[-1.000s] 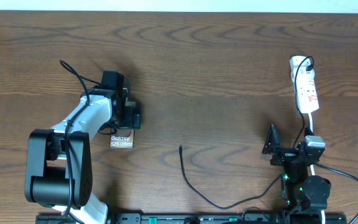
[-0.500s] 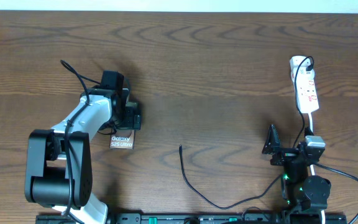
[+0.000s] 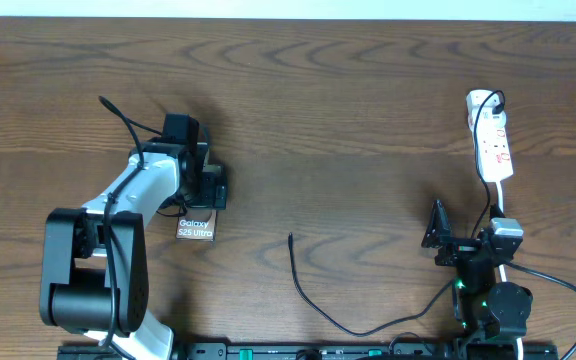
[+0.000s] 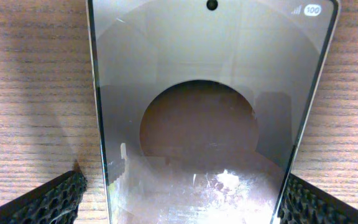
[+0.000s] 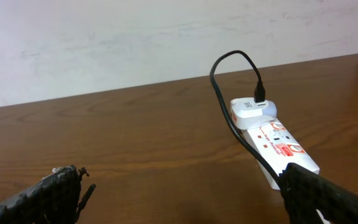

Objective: Plug charger to phone and switch on socket

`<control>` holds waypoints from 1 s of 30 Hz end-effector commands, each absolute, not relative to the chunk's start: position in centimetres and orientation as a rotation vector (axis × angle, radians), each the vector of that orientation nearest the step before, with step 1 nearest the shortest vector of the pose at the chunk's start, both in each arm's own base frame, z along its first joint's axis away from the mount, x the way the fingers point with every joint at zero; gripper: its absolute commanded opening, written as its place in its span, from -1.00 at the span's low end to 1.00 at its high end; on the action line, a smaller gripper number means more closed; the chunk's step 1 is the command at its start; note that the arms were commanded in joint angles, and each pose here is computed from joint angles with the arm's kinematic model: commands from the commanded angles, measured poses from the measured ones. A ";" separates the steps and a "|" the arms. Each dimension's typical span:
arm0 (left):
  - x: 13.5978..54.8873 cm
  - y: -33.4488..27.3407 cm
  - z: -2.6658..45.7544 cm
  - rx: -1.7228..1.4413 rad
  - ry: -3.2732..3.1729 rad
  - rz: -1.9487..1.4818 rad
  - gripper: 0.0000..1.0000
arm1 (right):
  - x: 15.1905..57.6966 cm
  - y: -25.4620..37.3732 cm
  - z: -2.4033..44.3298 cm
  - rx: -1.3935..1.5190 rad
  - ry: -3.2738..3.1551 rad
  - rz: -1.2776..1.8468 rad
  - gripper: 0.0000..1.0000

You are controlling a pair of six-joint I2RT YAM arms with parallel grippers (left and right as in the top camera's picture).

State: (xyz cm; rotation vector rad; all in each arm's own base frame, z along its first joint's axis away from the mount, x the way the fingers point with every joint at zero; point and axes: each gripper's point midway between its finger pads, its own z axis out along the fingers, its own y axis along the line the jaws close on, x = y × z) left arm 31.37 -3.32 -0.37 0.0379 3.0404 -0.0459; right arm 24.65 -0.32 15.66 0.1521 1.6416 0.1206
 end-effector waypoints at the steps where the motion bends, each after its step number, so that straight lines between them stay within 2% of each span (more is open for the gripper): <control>1: 30.4 -3.1 -1.4 -0.002 3.077 -0.025 0.94 | 24.6 -0.1 15.6 0.137 1.642 0.116 0.98; 8: 30.4 -3.2 -1.4 -0.054 3.078 -0.037 0.94 | 24.6 -0.1 15.6 0.137 1.642 0.116 0.98; 17: 30.0 -7.0 -0.9 0.105 3.068 -0.371 0.94 | 24.6 -0.1 15.6 0.137 1.642 0.116 0.99; 30: 30.0 -6.6 -1.0 0.108 3.070 -0.337 0.94 | 24.6 -0.1 15.6 0.137 1.642 0.116 0.99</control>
